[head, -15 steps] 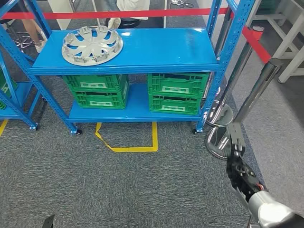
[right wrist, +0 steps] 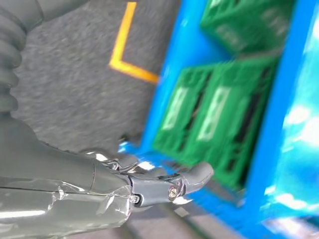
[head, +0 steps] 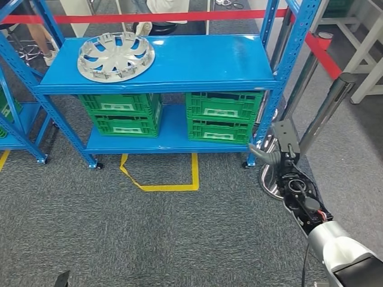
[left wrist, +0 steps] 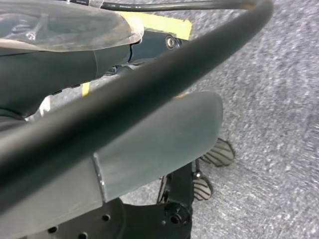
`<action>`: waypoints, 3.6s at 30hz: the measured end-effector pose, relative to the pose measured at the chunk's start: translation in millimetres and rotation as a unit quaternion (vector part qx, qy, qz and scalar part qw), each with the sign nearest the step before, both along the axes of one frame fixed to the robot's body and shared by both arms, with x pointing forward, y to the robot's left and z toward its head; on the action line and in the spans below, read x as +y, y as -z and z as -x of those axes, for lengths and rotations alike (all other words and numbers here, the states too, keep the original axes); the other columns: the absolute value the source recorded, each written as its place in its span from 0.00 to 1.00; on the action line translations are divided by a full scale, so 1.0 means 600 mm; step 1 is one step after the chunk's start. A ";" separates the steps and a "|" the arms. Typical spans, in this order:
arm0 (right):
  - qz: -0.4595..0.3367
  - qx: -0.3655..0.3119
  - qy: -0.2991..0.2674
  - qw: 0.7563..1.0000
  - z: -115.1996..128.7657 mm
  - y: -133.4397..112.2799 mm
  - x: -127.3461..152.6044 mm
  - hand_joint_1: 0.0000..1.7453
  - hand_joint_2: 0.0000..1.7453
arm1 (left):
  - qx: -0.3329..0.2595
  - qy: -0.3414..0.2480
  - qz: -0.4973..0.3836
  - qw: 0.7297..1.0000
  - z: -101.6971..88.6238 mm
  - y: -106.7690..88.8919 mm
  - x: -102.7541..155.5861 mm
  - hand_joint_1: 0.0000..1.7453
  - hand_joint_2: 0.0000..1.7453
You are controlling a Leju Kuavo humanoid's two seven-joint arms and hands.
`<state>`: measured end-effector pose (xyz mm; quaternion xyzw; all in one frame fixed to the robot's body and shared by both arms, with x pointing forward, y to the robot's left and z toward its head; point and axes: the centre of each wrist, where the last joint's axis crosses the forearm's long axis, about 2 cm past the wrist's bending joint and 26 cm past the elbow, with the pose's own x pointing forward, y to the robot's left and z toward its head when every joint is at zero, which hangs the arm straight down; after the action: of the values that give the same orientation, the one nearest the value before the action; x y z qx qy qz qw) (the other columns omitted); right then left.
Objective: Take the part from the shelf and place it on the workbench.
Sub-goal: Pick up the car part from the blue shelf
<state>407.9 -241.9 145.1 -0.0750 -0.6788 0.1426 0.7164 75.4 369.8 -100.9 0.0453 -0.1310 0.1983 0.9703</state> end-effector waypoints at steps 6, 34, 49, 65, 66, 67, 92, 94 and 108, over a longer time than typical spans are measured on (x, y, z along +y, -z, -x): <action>-0.036 -0.040 -0.073 0.996 0.002 -0.024 0.059 0.00 0.00 | 0.004 -0.012 0.005 1.000 0.000 0.000 0.000 0.00 0.00; -0.095 -0.082 -0.157 0.980 0.016 -0.055 0.139 0.00 0.00 | 0.000 -0.043 -0.003 0.999 0.003 0.000 0.008 0.00 0.00; -0.105 -0.062 -0.119 0.985 0.034 -0.022 0.098 0.00 0.00 | -0.002 -0.033 -0.008 0.999 0.008 -0.002 0.021 0.00 0.00; -0.106 -0.069 -0.121 0.985 0.033 -0.030 0.096 0.00 0.00 | 0.001 -0.036 -0.011 0.999 0.009 -0.001 0.018 0.00 0.00; -0.106 -0.070 -0.122 0.984 0.033 -0.031 0.096 0.00 0.00 | 0.001 -0.036 -0.011 0.999 0.008 -0.001 0.018 0.00 0.00; -0.106 -0.072 -0.122 0.984 0.032 -0.033 0.097 0.00 0.00 | 0.001 -0.036 -0.011 0.999 0.008 -0.001 0.018 0.00 0.00; -0.072 -0.092 -0.181 0.977 0.023 -0.056 0.135 0.00 0.00 | 0.006 -0.062 -0.012 0.998 0.008 0.001 0.007 0.00 0.00; -0.071 -0.094 -0.182 0.976 0.021 -0.059 0.137 0.00 0.00 | 0.004 -0.062 -0.012 0.998 0.006 0.000 0.007 0.00 0.00; -0.070 -0.083 -0.181 0.977 0.026 -0.048 0.138 0.00 0.00 | 0.000 -0.059 -0.010 0.998 0.008 0.001 0.008 0.00 0.00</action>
<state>392.6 -158.9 173.6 0.0881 -0.7464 0.2155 0.6235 70.7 374.4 -101.4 0.0623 -0.1303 0.2543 0.9563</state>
